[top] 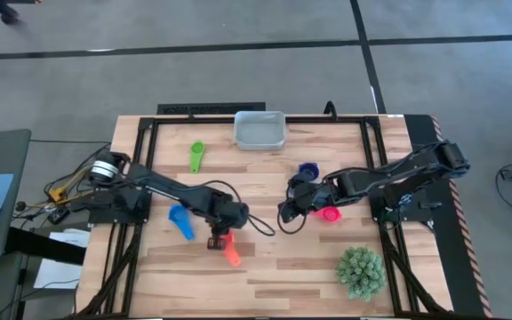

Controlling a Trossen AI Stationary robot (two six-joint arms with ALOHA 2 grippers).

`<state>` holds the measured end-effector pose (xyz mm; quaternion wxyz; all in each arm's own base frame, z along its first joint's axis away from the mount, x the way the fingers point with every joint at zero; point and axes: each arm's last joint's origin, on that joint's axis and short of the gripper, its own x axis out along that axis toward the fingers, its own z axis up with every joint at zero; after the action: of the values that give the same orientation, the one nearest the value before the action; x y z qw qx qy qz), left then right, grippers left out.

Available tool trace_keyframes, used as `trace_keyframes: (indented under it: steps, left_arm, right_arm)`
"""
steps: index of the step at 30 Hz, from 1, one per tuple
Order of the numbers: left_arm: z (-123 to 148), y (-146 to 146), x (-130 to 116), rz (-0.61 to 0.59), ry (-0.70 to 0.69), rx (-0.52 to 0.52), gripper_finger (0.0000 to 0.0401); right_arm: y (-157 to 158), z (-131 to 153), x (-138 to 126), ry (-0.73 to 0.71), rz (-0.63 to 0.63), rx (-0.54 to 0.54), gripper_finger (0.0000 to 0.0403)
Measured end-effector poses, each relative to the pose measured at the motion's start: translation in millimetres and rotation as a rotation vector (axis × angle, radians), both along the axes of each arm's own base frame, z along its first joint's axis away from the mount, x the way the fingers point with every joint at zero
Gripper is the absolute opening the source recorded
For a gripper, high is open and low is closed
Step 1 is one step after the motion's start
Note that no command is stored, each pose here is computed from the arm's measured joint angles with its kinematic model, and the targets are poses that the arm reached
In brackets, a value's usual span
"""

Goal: Nest measuring cups in basket
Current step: Stack the orange measuring cup on top of the purple measuring cup

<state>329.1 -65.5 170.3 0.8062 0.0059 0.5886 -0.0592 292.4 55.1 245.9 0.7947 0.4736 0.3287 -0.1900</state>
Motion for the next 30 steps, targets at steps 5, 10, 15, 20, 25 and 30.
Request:
trace_keyframes:
  steps: [5,10,15,20,25,30]
  left_arm:
    - [-1,3,7,-0.057,0.0,0.046,0.0021]
    - [-1,5,7,-0.066,-0.005,0.109,0.0053]
    - [-1,6,5,-0.059,0.01,0.149,0.0097]
    - [6,8,3,-0.011,0.06,0.187,0.0133]
    - [20,8,7,0.01,0.067,0.225,0.015]
    - [32,8,10,0.038,0.061,0.222,0.0154]
  right_arm:
    - [-1,3,-1,-0.008,0.009,-0.012,0.0068]
    - [-2,2,-2,0.001,0.006,-0.017,0.0068]
    - [-2,2,-2,0.003,0.007,-0.019,0.0068]
    - [-2,2,-2,0.003,0.014,-0.026,0.0068]
    - [-5,2,-1,0.002,0.007,-0.027,0.0068]
    - [-8,2,-1,0.003,-0.002,-0.026,0.0068]
